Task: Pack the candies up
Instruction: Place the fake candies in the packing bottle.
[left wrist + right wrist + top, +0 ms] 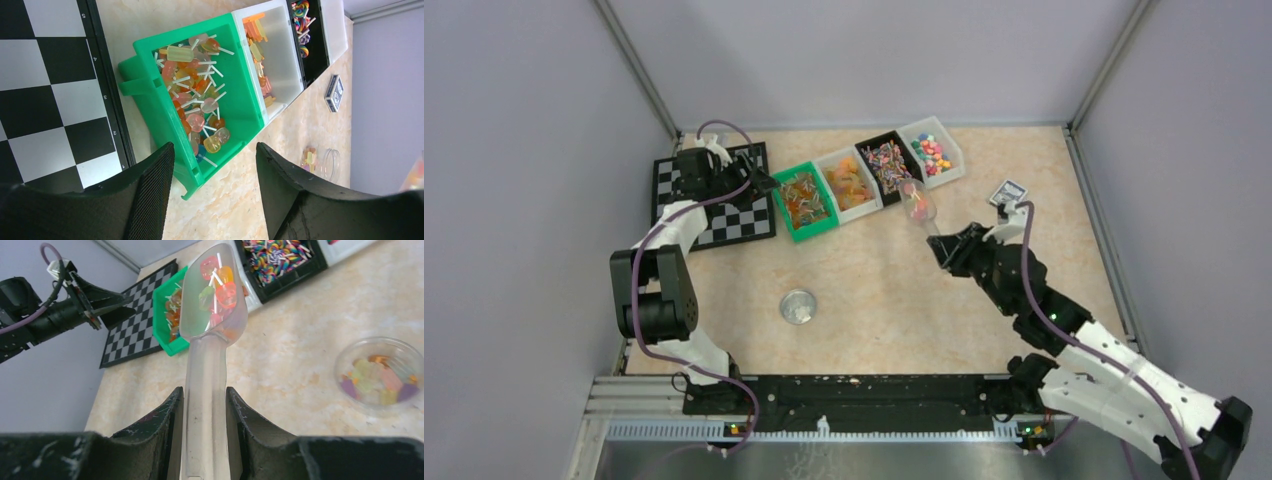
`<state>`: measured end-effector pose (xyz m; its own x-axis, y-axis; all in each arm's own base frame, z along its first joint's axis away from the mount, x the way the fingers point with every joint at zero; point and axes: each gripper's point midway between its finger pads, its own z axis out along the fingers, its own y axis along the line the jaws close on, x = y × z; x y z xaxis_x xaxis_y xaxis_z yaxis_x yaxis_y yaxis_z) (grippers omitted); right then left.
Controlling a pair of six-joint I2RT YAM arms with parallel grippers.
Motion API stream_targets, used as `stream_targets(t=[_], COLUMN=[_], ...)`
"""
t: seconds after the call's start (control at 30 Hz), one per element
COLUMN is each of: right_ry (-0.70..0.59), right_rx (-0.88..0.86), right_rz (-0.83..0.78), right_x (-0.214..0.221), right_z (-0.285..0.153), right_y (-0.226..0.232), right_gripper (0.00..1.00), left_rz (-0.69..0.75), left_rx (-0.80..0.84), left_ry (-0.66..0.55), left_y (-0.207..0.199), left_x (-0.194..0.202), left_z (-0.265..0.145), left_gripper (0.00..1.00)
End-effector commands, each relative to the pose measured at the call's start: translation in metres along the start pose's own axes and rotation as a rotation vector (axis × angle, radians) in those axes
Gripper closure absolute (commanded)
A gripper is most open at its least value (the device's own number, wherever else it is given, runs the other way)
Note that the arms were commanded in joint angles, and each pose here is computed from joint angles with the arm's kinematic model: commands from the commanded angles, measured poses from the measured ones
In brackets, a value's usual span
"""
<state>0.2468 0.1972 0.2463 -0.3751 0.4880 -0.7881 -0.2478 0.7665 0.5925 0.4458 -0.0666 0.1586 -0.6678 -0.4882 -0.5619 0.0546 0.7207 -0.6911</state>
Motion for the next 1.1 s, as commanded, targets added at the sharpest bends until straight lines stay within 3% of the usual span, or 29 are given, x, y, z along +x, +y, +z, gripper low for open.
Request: stream_targets(t=[0.0, 0.4, 0.9, 1.07], right_ry=[-0.01, 0.049, 0.135, 0.111], right_rx=[0.112, 0.302, 0.419, 0.393], right_rz=[0.005, 0.07, 0.11, 0.129], right_x=[-0.002, 0.016, 0.025, 0.016], right_z=[-0.027, -0.086, -0.111, -0.111], right_y=[-0.032, -0.088, -0.104, -0.096], right_gripper=[1.0, 1.0, 1.0, 1.0], left_rz=[0.056, 0.054, 0.054, 0.056], left_rx=[0.036, 0.028, 0.035, 0.037], left_ry=[-0.051, -0.048, -0.042, -0.042], left_y=[-0.014, -0.011, -0.012, -0.012], left_x=[-0.013, -0.012, -0.012, -0.011], left_z=[-0.01, -0.009, -0.008, -0.008], left_gripper=[0.34, 0.34, 0.34, 0.34])
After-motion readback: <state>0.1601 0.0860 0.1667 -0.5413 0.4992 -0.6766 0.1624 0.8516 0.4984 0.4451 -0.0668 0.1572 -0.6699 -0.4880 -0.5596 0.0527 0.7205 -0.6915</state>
